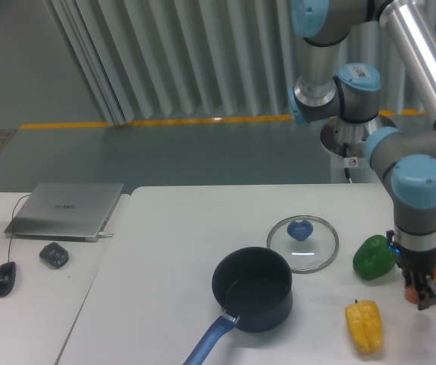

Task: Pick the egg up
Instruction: 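Lift the held egg and carry it toward the green pepper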

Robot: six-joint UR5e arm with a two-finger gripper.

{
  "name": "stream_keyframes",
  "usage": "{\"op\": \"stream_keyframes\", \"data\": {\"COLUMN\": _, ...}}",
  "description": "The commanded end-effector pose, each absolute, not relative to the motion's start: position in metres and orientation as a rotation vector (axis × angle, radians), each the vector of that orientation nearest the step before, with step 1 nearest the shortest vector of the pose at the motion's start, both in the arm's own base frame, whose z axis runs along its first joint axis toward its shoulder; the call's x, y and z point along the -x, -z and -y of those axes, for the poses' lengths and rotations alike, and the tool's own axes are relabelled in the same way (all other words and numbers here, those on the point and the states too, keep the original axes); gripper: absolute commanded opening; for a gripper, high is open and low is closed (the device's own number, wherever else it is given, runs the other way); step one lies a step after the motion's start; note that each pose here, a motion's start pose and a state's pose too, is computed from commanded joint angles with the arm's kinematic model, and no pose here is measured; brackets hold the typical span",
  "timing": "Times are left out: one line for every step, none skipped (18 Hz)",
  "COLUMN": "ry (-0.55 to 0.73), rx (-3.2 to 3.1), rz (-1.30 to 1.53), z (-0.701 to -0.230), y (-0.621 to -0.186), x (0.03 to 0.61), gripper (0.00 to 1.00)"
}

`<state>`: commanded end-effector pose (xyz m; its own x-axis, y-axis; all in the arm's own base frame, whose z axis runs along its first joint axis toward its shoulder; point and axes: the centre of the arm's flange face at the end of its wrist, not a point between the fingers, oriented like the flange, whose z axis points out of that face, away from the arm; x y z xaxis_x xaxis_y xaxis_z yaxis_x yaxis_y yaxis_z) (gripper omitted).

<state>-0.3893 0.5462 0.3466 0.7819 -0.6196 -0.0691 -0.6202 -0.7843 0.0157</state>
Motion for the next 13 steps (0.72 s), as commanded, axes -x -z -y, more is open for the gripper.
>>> {"op": "stream_keyframes", "data": {"ry": -0.098, "rx": 2.955, "rz": -1.041, "z": -0.548, "y": -0.349, "x": 0.381, "gripper": 0.43}}
{"op": "stream_keyframes", "data": {"ry": -0.092, "rx": 2.952, "rz": -1.048, "z": -0.547, "y": -0.355, "x": 0.375, "gripper": 0.43}}
{"op": "stream_keyframes", "data": {"ry": -0.090, "rx": 2.941, "rz": -1.049, "z": -0.547, "y": -0.361, "x": 0.371, "gripper": 0.43}}
{"op": "stream_keyframes", "data": {"ry": -0.071, "rx": 2.935, "rz": -1.053, "z": -0.548, "y": -0.361, "x": 0.367, "gripper": 0.43}}
{"op": "stream_keyframes", "data": {"ry": -0.068, "rx": 2.930, "rz": -1.056, "z": -0.548, "y": -0.365, "x": 0.364, "gripper": 0.43}}
{"op": "stream_keyframes", "data": {"ry": -0.063, "rx": 2.927, "rz": -1.048, "z": -0.548, "y": -0.367, "x": 0.361, "gripper": 0.43}}
{"op": "stream_keyframes", "data": {"ry": -0.057, "rx": 2.927, "rz": -1.033, "z": -0.551, "y": -0.369, "x": 0.353, "gripper": 0.43}}
{"op": "stream_keyframes", "data": {"ry": -0.054, "rx": 2.934, "rz": -1.015, "z": -0.553, "y": -0.369, "x": 0.348, "gripper": 0.44}}
{"op": "stream_keyframes", "data": {"ry": -0.054, "rx": 2.937, "rz": -1.006, "z": -0.554, "y": -0.369, "x": 0.347, "gripper": 0.43}}
{"op": "stream_keyframes", "data": {"ry": -0.052, "rx": 2.938, "rz": -1.004, "z": -0.554, "y": -0.368, "x": 0.347, "gripper": 0.43}}
{"op": "stream_keyframes", "data": {"ry": -0.049, "rx": 2.939, "rz": -1.004, "z": -0.554, "y": -0.367, "x": 0.347, "gripper": 0.43}}
{"op": "stream_keyframes", "data": {"ry": -0.050, "rx": 2.937, "rz": -1.004, "z": -0.554, "y": -0.368, "x": 0.346, "gripper": 0.43}}
{"op": "stream_keyframes", "data": {"ry": -0.054, "rx": 2.938, "rz": -1.004, "z": -0.554, "y": -0.369, "x": 0.347, "gripper": 0.43}}
